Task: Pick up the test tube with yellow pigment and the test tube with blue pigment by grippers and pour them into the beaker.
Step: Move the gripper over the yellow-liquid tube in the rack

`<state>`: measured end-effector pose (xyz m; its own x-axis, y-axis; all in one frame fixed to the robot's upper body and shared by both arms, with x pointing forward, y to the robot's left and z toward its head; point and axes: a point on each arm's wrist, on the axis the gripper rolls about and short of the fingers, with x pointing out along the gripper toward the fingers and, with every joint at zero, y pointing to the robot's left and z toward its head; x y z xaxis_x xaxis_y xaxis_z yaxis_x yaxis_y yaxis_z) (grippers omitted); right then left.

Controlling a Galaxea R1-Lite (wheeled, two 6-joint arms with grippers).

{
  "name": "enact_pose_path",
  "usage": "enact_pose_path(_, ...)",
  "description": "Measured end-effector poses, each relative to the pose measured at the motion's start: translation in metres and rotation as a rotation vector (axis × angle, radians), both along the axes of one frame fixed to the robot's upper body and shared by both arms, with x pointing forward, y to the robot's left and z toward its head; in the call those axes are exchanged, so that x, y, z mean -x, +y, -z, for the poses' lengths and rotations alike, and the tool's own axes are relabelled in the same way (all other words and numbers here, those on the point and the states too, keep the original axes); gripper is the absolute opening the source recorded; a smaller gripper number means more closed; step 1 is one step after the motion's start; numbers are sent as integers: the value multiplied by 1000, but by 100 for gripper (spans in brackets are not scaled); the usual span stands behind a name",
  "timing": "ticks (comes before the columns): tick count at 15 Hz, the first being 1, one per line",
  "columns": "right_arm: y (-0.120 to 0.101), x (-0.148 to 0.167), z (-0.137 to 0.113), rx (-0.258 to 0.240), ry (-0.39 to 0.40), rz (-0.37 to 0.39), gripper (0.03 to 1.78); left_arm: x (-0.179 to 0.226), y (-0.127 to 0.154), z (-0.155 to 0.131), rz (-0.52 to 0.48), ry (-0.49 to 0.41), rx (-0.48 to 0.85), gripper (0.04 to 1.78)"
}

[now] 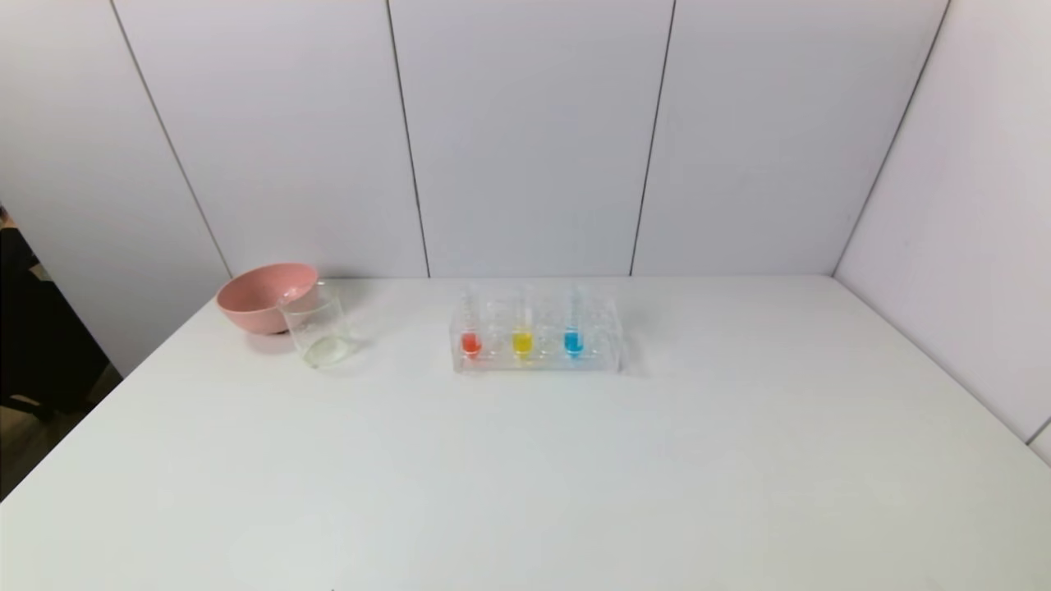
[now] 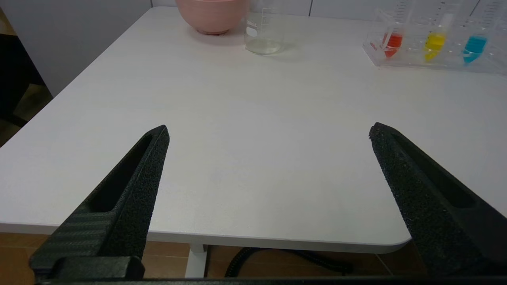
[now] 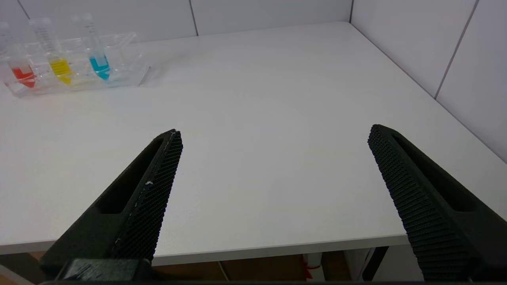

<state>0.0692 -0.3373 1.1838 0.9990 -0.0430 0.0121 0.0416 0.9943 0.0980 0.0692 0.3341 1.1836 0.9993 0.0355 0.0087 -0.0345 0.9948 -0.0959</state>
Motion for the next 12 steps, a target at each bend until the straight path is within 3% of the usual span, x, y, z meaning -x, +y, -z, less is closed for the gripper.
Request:
enact_pose_path(6,0,0,0,0,0,0,171,1,0,-1,7,3,-40,176)
enact_pose_path(8,0,0,0,0,0,0,171,4,-1,-20,32,-29,-35,176)
enact_pose_path(12,0,0,0,0,0,-1,171,1,-2,-85,91,-25,-26,176)
